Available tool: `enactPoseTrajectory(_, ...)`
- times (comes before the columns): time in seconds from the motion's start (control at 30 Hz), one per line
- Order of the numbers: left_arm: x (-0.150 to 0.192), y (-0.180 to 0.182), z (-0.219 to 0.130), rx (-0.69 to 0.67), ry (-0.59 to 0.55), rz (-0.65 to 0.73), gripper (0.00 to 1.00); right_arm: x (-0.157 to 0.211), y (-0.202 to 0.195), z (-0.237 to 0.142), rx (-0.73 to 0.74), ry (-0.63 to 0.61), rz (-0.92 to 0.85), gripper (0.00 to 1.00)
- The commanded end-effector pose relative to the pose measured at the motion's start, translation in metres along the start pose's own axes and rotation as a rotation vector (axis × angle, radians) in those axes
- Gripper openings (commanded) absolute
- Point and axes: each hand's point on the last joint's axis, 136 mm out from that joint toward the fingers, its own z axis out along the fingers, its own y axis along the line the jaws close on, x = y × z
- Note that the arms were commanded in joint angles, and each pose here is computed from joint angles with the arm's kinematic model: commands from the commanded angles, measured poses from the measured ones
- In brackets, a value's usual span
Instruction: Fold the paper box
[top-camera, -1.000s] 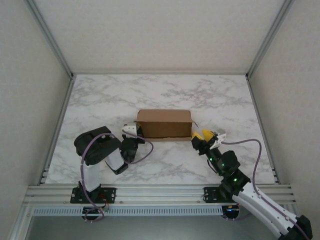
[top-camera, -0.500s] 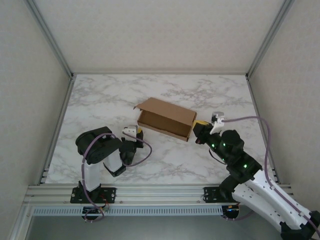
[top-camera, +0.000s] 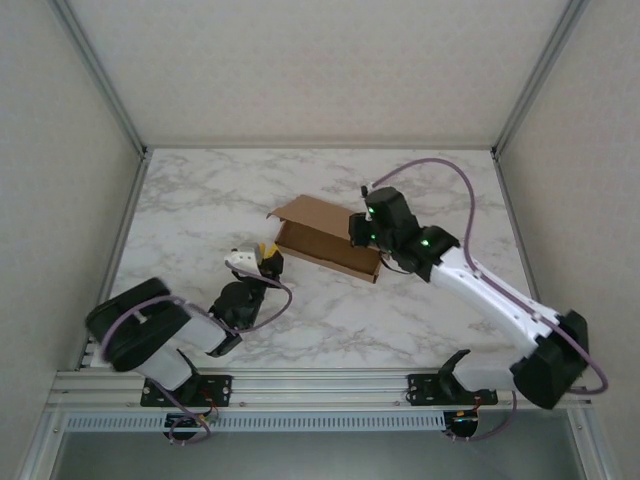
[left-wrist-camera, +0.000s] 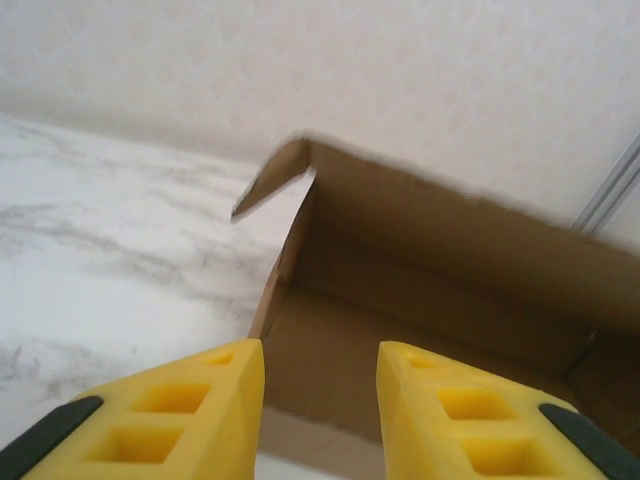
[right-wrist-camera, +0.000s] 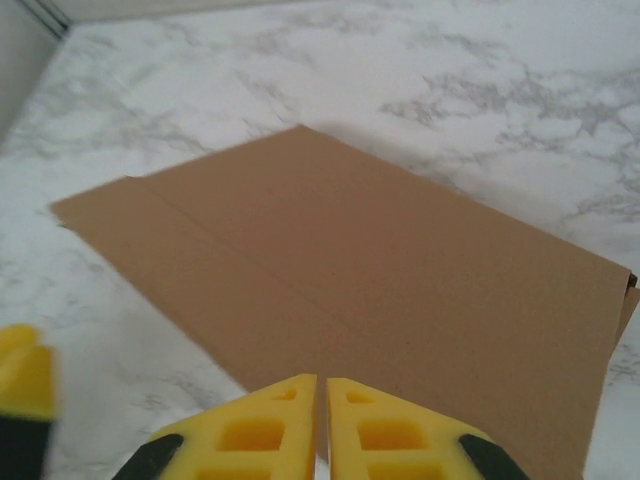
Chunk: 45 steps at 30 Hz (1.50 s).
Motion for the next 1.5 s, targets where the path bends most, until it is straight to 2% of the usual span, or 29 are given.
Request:
enactPoseTrajectory(0.0,-0.005,-0.005,-0.001,-0.081,0.082,-0.010,0.35,0.001,-0.007,0.015,0.059,0.070,-0.033,0.11)
enactPoseTrajectory(0.13,-0.045,-0.013,-0.007,-0.119,0.049,-0.065,0.32,0.015,-0.008,0.046,0.067,0.165,-0.042,0.11)
enactPoseTrajectory(0.3,-0.084,-0.029,0.000,-0.080,0.048,-0.028,0.43,0.041,-0.011,0.072,0.056,0.260,-0.049,0.11)
enactPoseTrajectory(0.43,-0.108,-0.015,0.034,-0.122,0.097,-0.098,0.46,0.066,-0.016,0.083,0.037,0.313,-0.041,0.11)
enactPoseTrajectory(0.57,-0.113,-0.010,0.084,-0.122,0.193,-0.072,0.51,0.091,-0.024,0.088,0.022,0.353,-0.006,0.11)
enactPoseTrajectory(0.7,-0.088,-0.009,0.141,-0.095,0.355,-0.027,0.58,0.093,-0.032,0.081,0.015,0.358,0.021,0.18)
enactPoseTrajectory(0.77,-0.061,-0.004,0.166,-0.073,0.465,-0.031,0.60,0.085,-0.036,0.072,0.011,0.332,0.045,0.30)
enactPoseTrajectory(0.87,-0.031,0.003,0.187,-0.028,0.570,-0.050,0.61,0.070,-0.046,0.053,0.009,0.278,0.089,0.41)
enactPoseTrajectory(1.03,0.004,0.010,0.189,0.021,0.664,-0.124,0.61,0.063,-0.076,0.038,0.006,0.245,0.201,0.48)
enactPoseTrajectory(1.2,0.033,0.015,0.178,0.038,0.725,-0.164,0.62,0.067,-0.103,0.049,0.013,0.282,0.303,0.53)
enactPoseTrajectory(1.37,0.055,0.018,0.164,0.051,0.786,-0.199,0.62,0.076,-0.132,0.057,0.090,0.288,0.350,0.56)
enactPoseTrajectory(1.47,0.064,0.022,0.158,0.043,0.817,-0.193,0.62,0.082,-0.147,0.057,0.135,0.288,0.371,0.63)
